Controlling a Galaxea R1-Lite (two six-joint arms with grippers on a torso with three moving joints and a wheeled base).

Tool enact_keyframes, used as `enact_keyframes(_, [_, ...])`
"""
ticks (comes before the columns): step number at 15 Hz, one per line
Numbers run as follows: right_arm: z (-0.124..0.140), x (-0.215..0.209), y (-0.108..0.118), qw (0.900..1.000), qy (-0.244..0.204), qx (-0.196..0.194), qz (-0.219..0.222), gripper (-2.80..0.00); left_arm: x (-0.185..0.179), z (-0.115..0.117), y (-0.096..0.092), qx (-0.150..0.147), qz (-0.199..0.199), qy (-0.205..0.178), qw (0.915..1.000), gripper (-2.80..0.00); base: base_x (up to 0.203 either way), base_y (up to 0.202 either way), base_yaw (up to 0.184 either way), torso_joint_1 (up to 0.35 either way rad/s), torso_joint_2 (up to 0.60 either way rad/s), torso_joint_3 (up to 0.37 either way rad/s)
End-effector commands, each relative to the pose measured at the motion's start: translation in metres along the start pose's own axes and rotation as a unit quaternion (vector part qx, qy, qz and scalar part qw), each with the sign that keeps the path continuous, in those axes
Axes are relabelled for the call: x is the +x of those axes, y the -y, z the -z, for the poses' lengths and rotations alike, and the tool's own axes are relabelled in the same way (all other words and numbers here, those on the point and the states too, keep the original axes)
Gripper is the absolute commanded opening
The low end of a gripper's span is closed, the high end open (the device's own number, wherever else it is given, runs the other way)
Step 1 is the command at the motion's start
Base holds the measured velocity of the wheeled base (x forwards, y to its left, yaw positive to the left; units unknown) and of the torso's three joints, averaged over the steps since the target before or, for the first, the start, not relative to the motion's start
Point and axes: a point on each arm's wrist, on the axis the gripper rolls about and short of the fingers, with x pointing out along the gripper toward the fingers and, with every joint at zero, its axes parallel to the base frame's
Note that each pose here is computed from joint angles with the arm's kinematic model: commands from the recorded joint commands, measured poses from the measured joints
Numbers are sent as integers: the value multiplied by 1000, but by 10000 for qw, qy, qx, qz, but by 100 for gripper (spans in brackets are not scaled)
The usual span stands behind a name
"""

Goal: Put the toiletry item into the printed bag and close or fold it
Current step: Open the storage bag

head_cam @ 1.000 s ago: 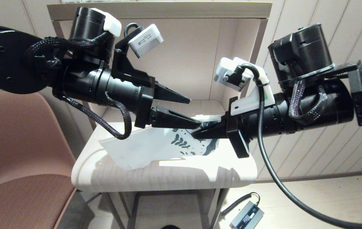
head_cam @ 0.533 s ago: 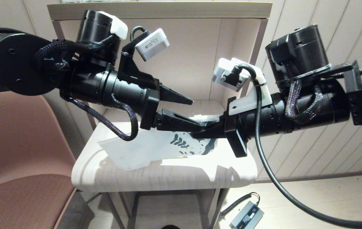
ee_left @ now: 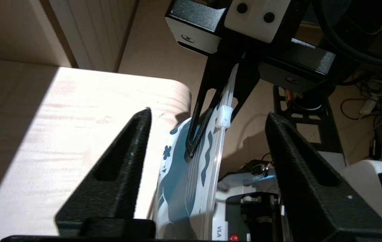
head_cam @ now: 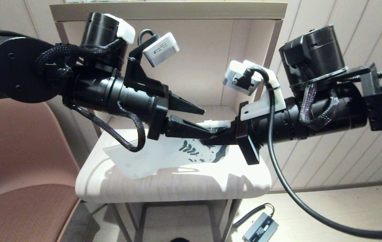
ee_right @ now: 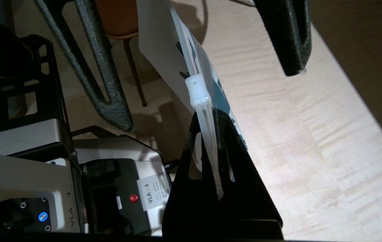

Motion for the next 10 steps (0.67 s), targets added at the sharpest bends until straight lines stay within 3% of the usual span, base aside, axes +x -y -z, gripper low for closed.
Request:
enact_keyframes(1, [-1, 0, 0, 10000, 6, -17, -22, -280, 0, -1, 2, 18, 40, 18, 10000, -280, 0, 0, 0, 0, 0, 0])
enact_keyframes(10, [1, 5, -1, 10000, -38, -5, -59, -280, 5, 2, 5, -23, 156, -28, 9999, -280, 0, 0, 0, 0, 0, 0])
